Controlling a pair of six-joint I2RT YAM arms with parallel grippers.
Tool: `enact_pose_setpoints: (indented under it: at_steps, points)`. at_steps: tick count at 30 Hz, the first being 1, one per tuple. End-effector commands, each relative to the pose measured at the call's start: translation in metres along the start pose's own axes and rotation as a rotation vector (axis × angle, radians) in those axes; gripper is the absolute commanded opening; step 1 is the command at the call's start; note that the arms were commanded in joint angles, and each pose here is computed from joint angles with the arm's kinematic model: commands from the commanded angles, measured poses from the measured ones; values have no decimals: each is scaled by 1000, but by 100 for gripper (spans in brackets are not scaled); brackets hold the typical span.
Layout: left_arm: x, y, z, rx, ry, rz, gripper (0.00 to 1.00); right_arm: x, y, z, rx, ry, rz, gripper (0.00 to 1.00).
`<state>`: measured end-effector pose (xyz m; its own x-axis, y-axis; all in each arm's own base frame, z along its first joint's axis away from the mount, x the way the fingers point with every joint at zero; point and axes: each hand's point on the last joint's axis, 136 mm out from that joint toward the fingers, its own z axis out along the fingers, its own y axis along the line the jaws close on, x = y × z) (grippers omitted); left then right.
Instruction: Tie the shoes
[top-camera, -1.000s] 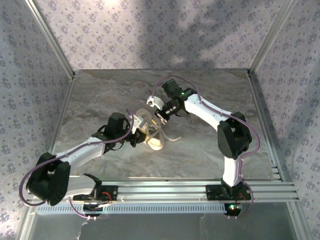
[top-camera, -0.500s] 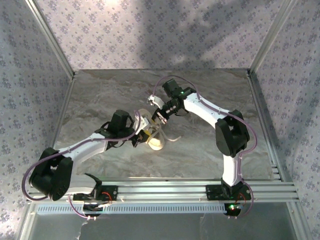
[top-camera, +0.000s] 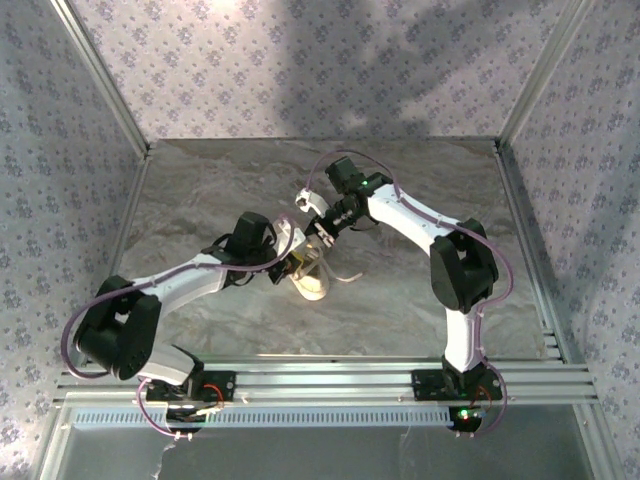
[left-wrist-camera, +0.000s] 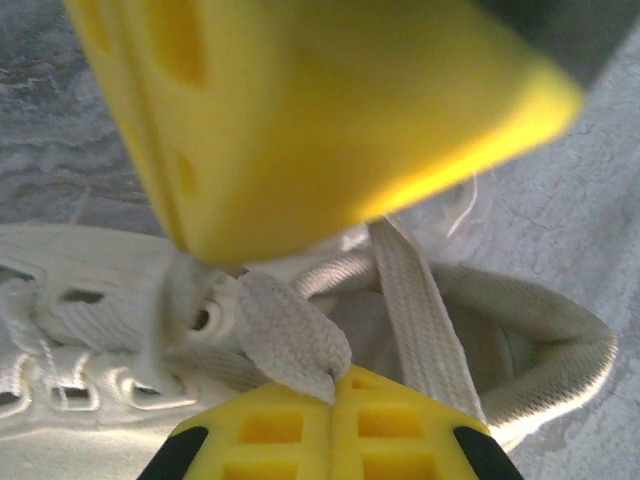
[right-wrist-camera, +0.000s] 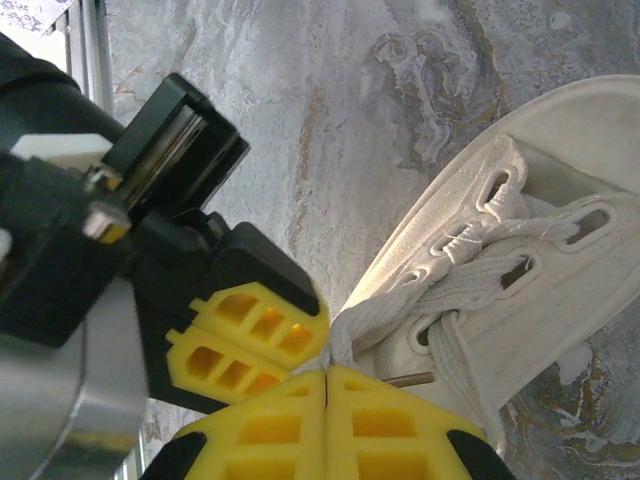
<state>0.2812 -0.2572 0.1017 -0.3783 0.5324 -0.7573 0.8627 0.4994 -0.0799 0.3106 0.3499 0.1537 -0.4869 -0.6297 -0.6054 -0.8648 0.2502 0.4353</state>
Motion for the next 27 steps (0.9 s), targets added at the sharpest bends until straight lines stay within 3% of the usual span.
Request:
enact_pose_setpoints:
  at_steps: [1, 8, 12, 16, 19, 27]
  points:
    - [-16, 11, 1, -39, -25, -18, 0, -4, 6, -1, -51, -8, 35, 1]
    - [-11, 20, 8, -69, 17, -68, 0, -14, 5, -12, -112, -90, 105, 32]
    - [-6, 20, 10, -67, 37, -77, 0, -20, -8, -24, -86, -142, 178, 42]
    - [-5, 20, 10, -63, 40, -78, 0, -18, -47, -29, 44, -173, 364, 43]
    - [-3, 20, 11, -66, 46, -74, 0, -13, -65, -22, 61, -170, 504, 44]
    - [-3, 21, 14, -80, 39, -54, 0, -7, -63, 12, 9, -93, 629, 46]
